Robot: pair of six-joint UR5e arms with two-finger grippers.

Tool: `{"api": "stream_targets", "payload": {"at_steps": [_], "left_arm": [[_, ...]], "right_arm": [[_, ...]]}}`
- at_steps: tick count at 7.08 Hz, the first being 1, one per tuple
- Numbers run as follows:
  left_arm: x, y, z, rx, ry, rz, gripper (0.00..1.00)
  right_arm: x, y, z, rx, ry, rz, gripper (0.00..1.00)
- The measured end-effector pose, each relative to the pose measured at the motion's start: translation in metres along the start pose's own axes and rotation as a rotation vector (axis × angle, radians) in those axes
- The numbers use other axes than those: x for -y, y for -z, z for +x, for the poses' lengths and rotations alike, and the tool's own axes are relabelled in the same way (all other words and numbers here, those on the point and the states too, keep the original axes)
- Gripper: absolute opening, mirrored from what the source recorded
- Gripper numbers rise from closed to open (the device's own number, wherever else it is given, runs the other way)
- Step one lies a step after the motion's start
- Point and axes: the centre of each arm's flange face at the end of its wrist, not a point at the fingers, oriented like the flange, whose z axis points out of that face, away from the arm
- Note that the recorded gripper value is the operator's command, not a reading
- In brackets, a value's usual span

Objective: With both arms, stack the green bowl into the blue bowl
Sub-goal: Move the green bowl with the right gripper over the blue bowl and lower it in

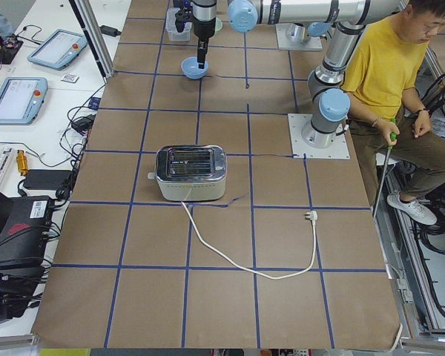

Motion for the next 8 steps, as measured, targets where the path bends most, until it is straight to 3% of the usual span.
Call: {"api": "stream_targets", "payload": {"at_steps": [3,8], "left_arm": [[0.005,0.0,0.002,0.001,0.093,-0.007,0.94],[0.002,-0.002,0.004,-0.007,0.115,-0.015,0.95]], "right_arm": [[0.026,-0.03,-0.069,0.023,-0.005,-0.06,0.0],[0.038,-0.041,-0.098,0.088,-0.018,-0.115,0.0]]}}
